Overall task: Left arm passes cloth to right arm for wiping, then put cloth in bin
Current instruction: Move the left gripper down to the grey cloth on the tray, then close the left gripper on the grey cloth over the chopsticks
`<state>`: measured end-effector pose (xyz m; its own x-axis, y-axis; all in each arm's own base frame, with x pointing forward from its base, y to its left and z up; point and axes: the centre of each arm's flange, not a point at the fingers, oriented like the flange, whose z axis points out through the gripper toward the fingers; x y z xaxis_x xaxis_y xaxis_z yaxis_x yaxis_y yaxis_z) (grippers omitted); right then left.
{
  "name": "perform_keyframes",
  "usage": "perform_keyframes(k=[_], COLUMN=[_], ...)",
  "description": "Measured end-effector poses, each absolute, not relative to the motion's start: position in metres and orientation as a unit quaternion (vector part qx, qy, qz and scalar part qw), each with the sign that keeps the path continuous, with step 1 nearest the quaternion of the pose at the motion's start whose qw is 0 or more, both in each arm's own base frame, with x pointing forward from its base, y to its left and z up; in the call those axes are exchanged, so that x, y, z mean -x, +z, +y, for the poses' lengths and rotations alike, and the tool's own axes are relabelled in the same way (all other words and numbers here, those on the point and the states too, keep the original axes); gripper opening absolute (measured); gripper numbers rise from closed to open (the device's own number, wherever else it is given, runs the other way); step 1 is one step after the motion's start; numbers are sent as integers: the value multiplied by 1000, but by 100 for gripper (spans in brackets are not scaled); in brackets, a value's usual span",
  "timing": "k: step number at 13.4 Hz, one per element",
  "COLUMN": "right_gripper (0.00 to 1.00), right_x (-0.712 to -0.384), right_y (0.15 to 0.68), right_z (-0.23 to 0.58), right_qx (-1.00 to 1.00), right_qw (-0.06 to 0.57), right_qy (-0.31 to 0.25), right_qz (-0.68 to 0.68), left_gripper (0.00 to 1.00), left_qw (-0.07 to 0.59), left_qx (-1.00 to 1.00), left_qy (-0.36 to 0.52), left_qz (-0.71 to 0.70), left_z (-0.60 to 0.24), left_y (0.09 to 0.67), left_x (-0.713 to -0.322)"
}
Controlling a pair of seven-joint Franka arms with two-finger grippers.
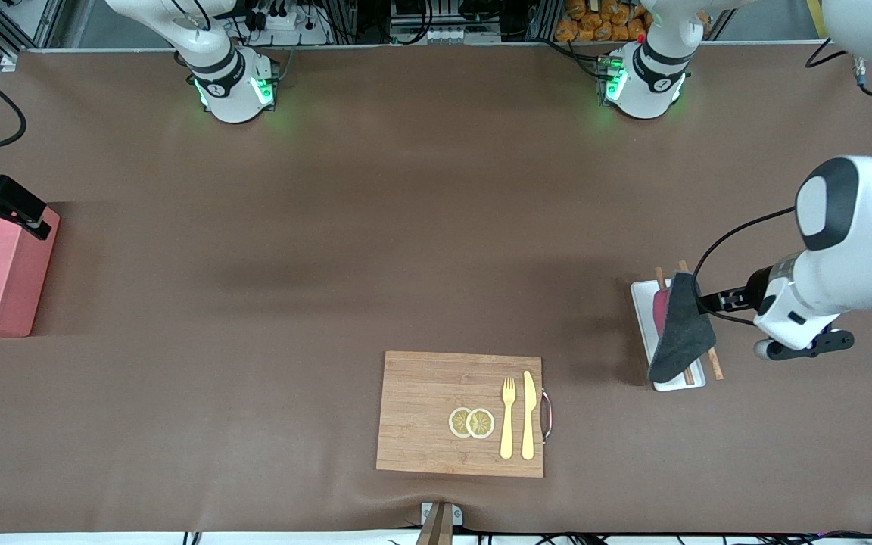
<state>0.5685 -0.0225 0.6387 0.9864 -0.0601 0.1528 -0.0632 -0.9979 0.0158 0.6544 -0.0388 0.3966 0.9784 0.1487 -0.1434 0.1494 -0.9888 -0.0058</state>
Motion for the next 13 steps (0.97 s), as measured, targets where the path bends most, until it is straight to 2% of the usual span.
perform_keyframes(k=[11,12,13], right_gripper=[100,100,100], right_x=[-572,-572,-572], right_y=[631,630,630], right_z=[-28,-29,-29], right_qx=[-997,-997,-997], right_qw=[11,12,12], right_qy=[68,68,67], right_qz=[-30,-30,-30], left_gripper=[100,93,93], left_qw=[-13,-13,-13], left_qx=[-991,-990,-990], left_qy=[-92,-93,-93], left_qz=[101,101,101], left_z=[-34,-34,-34], left_y=[350,346,342], left_x=[-654,-655,-655])
